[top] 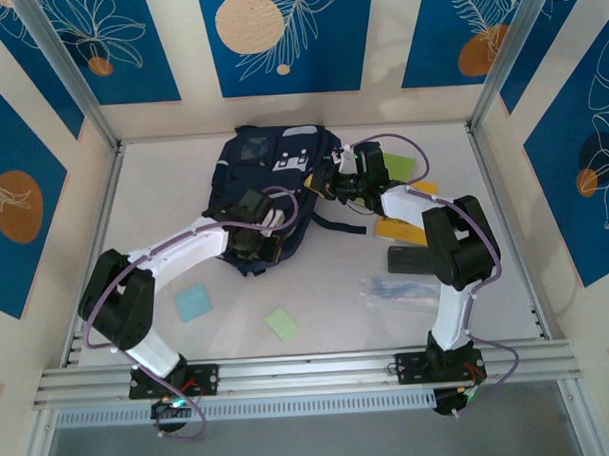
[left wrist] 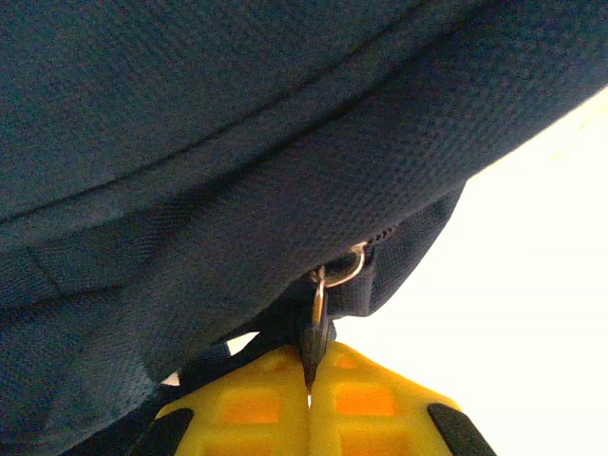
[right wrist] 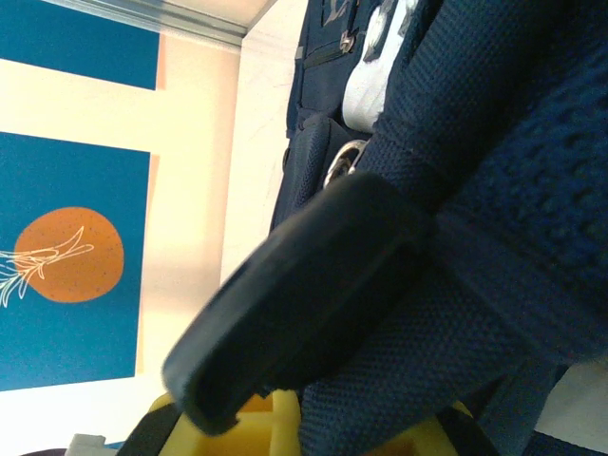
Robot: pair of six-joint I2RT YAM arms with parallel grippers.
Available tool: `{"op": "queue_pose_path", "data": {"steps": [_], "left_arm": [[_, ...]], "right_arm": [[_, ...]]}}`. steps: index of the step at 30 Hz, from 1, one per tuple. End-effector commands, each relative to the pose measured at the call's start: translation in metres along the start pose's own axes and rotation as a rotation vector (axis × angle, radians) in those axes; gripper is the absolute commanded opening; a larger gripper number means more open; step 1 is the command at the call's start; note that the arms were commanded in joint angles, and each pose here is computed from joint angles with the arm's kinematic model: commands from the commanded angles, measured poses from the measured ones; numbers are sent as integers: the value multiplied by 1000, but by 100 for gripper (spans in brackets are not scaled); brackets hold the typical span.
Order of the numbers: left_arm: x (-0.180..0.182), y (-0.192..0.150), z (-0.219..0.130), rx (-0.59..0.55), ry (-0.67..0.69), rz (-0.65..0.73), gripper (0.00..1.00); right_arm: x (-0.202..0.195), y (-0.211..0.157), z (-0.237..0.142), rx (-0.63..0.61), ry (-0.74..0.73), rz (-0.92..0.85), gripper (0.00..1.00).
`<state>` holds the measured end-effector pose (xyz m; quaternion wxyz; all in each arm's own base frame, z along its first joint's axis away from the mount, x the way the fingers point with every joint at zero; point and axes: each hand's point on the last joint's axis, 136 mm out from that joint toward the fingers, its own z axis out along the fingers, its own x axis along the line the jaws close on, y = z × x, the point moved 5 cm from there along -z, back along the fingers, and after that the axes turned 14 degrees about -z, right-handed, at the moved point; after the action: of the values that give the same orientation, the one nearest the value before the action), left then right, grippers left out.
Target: Pack the student bag
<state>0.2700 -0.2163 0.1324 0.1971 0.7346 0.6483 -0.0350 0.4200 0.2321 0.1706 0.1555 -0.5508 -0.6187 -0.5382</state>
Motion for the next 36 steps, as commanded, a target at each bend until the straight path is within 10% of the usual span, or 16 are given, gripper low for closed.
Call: {"op": "queue_pose_path", "data": {"steps": [1, 7, 13, 19, 21, 36], "left_arm": [[24, 0, -15, 1, 116, 3, 0], [69, -11, -23, 66, 310, -31, 0], [58, -11, -35, 35, 173, -46, 0], [11, 12, -58, -37, -101, -79, 0], [1, 18, -66, -71, -148, -85, 0], [-42, 33, -49, -106, -277, -14, 0]], "right_arm": [[6, 21, -16, -64, 23, -106, 0], [-2, 26, -27, -54, -29, -140, 0], [-5, 42, -28, -45, -23, -124, 5], [8, 34, -40, 11, -47, -32, 86], [13, 23, -52, 33, -104, -8, 99], [34, -107, -102, 9, -280, 238, 99]]}}
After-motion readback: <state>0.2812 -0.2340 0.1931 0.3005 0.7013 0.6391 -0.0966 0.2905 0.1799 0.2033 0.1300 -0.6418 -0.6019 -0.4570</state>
